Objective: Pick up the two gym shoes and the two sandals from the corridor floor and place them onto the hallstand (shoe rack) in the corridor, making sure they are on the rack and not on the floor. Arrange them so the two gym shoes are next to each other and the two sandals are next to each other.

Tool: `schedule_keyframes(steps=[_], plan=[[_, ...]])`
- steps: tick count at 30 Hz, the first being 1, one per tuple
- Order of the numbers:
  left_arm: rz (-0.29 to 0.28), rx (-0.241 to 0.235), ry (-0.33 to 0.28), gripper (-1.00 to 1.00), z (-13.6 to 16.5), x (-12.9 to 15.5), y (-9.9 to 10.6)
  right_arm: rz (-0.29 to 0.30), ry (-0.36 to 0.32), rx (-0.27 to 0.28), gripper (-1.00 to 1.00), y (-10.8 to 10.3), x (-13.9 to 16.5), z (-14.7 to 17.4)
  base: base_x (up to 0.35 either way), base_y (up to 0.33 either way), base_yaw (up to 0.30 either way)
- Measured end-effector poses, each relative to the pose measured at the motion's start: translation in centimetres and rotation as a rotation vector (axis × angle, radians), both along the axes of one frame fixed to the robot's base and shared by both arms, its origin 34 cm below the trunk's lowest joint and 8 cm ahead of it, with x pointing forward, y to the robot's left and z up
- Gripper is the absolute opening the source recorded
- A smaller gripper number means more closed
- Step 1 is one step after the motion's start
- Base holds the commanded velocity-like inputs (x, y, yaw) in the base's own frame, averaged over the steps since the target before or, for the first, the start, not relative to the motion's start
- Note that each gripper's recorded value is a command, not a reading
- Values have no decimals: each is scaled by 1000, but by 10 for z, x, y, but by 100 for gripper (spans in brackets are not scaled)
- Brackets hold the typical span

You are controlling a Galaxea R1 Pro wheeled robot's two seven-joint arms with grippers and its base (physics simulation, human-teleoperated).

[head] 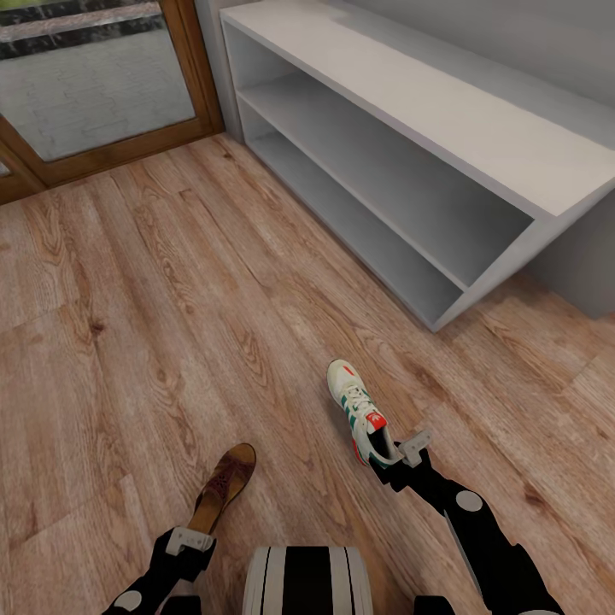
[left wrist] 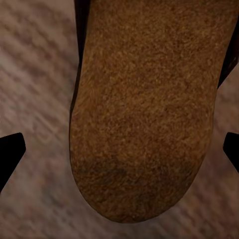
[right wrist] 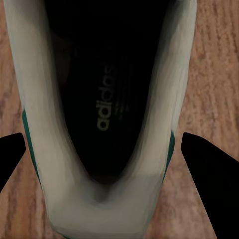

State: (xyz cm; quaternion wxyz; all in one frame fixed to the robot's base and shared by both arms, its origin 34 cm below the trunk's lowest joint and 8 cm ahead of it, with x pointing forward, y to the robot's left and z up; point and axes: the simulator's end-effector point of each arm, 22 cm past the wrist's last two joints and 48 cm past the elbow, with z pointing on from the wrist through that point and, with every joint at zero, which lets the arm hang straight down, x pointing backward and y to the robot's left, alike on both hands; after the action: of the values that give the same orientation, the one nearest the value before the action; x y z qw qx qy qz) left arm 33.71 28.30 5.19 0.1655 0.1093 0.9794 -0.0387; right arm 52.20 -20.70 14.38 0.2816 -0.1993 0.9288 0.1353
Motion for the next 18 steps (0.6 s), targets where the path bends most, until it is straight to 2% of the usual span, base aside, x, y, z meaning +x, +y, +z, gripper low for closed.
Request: schedule_keyframes(steps=[9,10,14,18], plan=[[1,0,-5,100,0,3,0,0,0,0,-100,0,0,0,0,0,0],[1,0,-5,-100,0,4,-1,0,0,0,-100,0,0,0,0,0,0],[3,-5,-7,-100,0,4,-4,0,0,-1,-100,0,0,0,0,0,0],[4,-5,-34,-100,2,16,-4,0,0,-1,-100,0,0,0,0,0,0]])
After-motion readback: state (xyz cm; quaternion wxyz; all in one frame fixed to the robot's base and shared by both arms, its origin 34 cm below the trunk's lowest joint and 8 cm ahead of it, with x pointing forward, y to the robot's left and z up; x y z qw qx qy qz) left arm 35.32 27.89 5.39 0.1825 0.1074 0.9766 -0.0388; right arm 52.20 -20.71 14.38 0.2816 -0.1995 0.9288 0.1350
